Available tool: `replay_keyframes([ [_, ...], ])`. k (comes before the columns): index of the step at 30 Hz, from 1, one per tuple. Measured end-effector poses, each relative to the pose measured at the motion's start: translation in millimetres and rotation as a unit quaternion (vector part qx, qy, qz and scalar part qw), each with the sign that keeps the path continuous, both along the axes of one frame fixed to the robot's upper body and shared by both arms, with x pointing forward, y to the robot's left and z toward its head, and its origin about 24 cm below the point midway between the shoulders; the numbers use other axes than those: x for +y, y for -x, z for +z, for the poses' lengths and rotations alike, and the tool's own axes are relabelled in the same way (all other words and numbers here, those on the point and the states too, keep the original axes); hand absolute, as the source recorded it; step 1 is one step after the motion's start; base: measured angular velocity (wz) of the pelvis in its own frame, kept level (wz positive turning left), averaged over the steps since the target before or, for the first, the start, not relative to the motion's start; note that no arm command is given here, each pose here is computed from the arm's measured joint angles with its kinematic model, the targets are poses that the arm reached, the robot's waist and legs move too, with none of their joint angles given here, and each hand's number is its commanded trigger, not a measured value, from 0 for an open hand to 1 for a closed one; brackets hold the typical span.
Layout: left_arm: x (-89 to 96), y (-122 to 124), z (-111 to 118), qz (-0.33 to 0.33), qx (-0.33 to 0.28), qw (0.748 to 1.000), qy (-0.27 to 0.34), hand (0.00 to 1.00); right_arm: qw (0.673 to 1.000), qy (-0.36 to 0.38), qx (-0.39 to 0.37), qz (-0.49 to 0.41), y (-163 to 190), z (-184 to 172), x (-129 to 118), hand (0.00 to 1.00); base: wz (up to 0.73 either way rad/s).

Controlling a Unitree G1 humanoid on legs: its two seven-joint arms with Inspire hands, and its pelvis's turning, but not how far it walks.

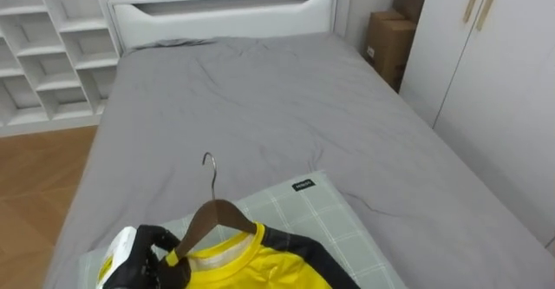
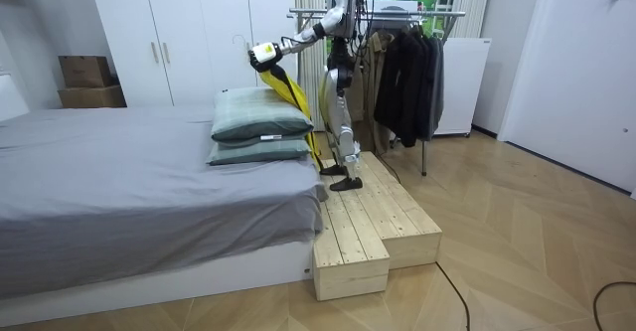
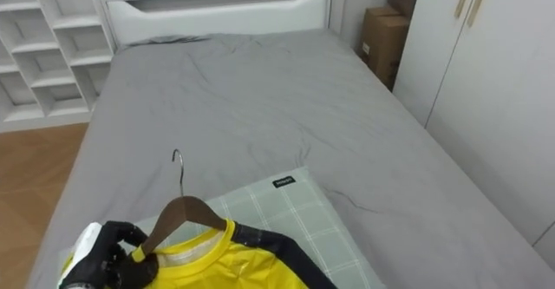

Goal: Hang clothes

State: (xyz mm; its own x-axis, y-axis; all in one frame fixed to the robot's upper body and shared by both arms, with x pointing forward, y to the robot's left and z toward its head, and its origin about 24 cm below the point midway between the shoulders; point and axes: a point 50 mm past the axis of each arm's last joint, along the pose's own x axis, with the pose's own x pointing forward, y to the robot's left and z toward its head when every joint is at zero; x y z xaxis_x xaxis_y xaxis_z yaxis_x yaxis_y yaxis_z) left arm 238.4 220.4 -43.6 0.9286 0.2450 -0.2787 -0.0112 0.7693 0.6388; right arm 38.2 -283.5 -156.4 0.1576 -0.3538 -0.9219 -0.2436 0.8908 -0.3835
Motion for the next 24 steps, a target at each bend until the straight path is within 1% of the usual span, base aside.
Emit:
replay_keyframes([
  [5, 3.2, -7.3, 17.1, -0.003, -0.041, 0.999, -0.011, 1.00, 0.997, 0.048, -0.058, -0.019, -17.2, 7.5, -10.4, 0.00, -0.02],
  [8, 8.0, -8.4, 21.1, 0.007, -0.052, 0.999, -0.012, 1.00, 0.990, 0.087, -0.114, -0.003, -40.8, 17.5, -17.3, 0.00, 0.01],
  [10, 8.3, -12.8, 33.2, 0.002, -0.078, 0.997, -0.028, 1.00, 0.974, 0.128, -0.187, 0.011, -68.0, 34.5, -25.1, 0.00, 0.00],
  [11, 8.0, -14.1, 37.4, -0.001, -0.087, 0.996, -0.032, 1.00, 0.969, 0.139, -0.206, 0.018, -75.4, 39.5, -25.9, 0.00, 0.00],
  [13, 4.1, -17.9, 51.4, -0.008, -0.123, 0.992, -0.038, 1.00, 0.944, 0.178, -0.274, 0.050, -100.3, 58.0, -25.9, 0.00, 0.00],
  [14, 3.3, -18.5, 53.5, -0.009, -0.128, 0.991, -0.038, 1.00, 0.938, 0.186, -0.287, 0.060, -105.7, 62.5, -25.5, 0.00, 0.00],
  [16, 1.6, -19.5, 57.6, -0.014, -0.138, 0.990, -0.037, 1.00, 0.909, 0.215, -0.345, 0.095, -127.9, 83.3, -23.2, 0.00, 0.00],
  [17, 1.6, -19.5, 57.8, -0.014, -0.139, 0.989, -0.037, 1.00, 0.901, 0.222, -0.356, 0.105, -132.2, 88.3, -22.6, 0.00, 0.00],
  [19, 1.6, -19.5, 57.9, -0.015, -0.139, 0.990, -0.036, 1.00, 0.869, 0.260, -0.391, 0.154, -143.7, 107.9, -20.0, 0.00, 0.00],
  [20, 1.6, -19.6, 58.1, -0.015, -0.139, 0.990, -0.036, 1.00, 0.861, 0.268, -0.398, 0.165, -145.8, 112.6, -19.0, 0.00, 0.00],
  [21, 2.1, -19.7, 58.9, -0.015, -0.140, 0.989, -0.036, 1.00, 0.846, 0.283, -0.413, 0.185, -150.1, 121.2, -16.3, 0.00, 0.00],
  [24, 1.6, -20.5, 62.5, -0.017, -0.147, 0.988, -0.034, 1.00, 0.810, 0.298, -0.455, 0.219, -164.4, 142.5, -5.6, 0.00, 0.00],
])
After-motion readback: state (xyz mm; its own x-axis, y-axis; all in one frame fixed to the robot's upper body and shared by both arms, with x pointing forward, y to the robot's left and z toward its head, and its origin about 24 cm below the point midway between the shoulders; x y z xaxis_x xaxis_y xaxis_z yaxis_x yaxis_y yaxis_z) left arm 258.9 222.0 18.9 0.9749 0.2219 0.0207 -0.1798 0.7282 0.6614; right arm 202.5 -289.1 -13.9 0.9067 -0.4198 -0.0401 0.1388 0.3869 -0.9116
